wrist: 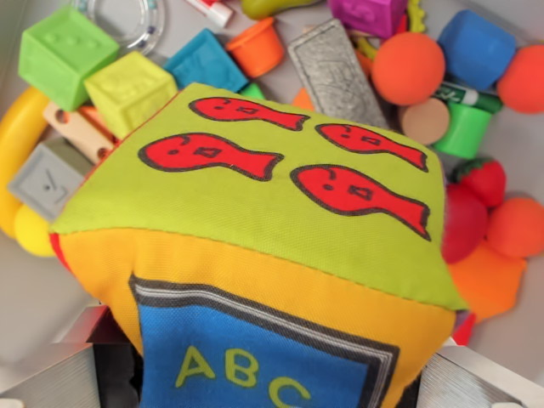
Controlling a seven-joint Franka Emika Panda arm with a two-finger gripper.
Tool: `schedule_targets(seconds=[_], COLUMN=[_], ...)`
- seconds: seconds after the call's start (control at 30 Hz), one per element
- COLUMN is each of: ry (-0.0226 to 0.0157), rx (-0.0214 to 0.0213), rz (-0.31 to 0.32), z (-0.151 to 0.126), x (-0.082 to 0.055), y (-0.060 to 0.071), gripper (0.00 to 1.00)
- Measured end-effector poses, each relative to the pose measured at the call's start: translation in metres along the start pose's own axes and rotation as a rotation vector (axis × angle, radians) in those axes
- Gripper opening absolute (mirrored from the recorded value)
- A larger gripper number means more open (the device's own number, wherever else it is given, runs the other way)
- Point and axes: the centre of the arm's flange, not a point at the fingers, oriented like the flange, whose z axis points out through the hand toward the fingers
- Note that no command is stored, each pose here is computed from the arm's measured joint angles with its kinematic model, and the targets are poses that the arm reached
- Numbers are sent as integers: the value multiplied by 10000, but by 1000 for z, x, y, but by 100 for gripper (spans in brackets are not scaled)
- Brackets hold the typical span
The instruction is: Pick an object from the bin
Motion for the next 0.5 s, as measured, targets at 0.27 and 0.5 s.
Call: schedule_targets(seconds=[0.27,0.5], ry=[-7,-7], rx=[-6,-8], rz=[-2,-3], z=[-21,-35], x=[0,0], y=[0,0], gripper=[0,0])
